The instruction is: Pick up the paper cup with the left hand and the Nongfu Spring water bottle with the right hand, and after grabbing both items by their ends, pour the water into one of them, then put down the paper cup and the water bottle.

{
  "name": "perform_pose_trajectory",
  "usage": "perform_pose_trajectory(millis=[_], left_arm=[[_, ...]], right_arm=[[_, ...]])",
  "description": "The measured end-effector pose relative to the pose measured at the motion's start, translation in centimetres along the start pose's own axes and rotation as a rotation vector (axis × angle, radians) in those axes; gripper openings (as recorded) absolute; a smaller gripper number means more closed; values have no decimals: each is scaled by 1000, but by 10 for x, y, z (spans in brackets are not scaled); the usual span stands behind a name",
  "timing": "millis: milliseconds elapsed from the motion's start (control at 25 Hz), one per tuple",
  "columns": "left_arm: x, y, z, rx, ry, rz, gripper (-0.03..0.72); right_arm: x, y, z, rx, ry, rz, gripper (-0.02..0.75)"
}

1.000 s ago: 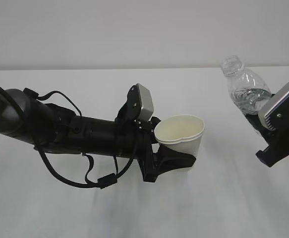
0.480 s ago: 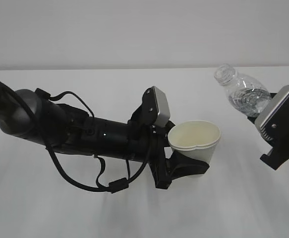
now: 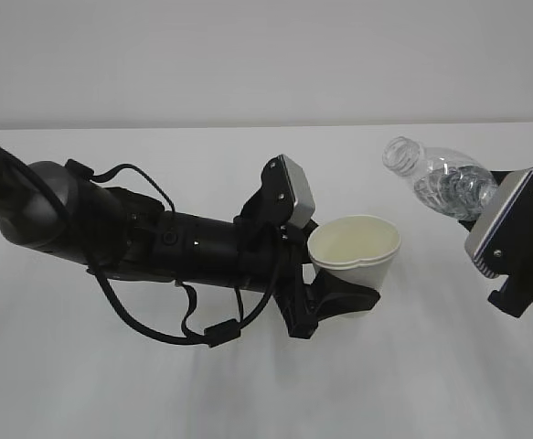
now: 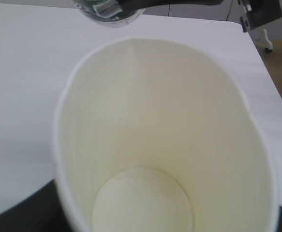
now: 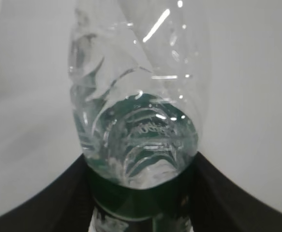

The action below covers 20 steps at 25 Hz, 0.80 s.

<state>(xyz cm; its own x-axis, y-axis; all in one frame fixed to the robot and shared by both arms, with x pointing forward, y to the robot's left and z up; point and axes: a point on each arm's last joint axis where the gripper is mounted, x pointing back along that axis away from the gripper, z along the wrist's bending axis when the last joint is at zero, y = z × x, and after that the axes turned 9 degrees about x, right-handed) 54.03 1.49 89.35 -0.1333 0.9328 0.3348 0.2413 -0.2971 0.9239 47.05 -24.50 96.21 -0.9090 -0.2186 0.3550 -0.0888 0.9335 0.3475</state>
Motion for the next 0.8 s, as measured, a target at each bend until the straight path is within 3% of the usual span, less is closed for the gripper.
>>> perform_pose_trajectory(millis=[800], left_arm=[[0,1,-3,48,-30,-14,463]], right_arm=[[0,-3,-2,119,-19,31,406]])
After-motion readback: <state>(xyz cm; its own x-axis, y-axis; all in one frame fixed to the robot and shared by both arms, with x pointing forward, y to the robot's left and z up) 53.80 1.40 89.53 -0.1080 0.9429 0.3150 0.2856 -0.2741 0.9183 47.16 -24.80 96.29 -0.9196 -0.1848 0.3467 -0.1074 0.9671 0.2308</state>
